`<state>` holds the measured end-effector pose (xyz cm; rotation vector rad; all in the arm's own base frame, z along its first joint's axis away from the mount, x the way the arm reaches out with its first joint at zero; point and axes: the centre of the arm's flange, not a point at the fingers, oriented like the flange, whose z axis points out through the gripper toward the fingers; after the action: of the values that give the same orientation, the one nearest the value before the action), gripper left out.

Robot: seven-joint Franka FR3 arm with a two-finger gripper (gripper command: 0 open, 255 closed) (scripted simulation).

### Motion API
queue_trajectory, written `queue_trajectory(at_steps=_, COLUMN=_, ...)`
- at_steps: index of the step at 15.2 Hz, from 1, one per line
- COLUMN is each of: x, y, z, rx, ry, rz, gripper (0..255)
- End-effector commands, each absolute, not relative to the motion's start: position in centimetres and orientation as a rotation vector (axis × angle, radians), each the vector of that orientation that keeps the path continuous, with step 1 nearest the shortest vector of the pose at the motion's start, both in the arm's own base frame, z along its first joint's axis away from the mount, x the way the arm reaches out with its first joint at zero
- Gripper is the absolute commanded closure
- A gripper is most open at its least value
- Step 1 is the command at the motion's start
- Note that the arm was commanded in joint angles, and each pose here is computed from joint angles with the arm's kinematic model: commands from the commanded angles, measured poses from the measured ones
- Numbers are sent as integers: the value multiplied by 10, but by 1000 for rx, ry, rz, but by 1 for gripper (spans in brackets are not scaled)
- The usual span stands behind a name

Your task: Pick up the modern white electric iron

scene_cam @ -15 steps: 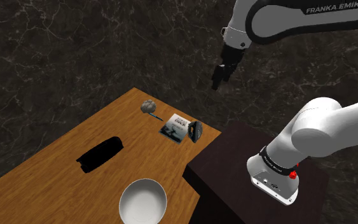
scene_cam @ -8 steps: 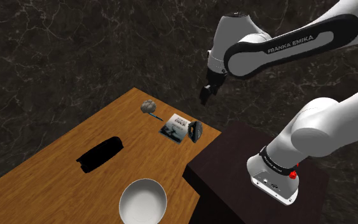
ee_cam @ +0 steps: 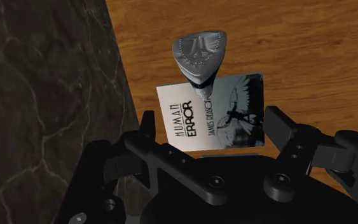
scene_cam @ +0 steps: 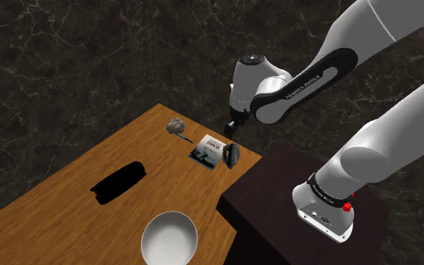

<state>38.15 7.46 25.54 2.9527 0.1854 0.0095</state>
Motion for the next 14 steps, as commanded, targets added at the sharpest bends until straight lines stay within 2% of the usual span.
queue_trajectory(at_steps=1, x=387, y=79, z=229, rx=2927, ry=198, rz=20, gripper=0)
queue_trajectory(at_steps=5, x=398, y=81, z=181, rx=2878, ry=211, rz=30, gripper=0)
queue_trajectory(at_steps=14, x=398, y=81, z=141, rx=2878, ry=211, rz=30, gripper=0)
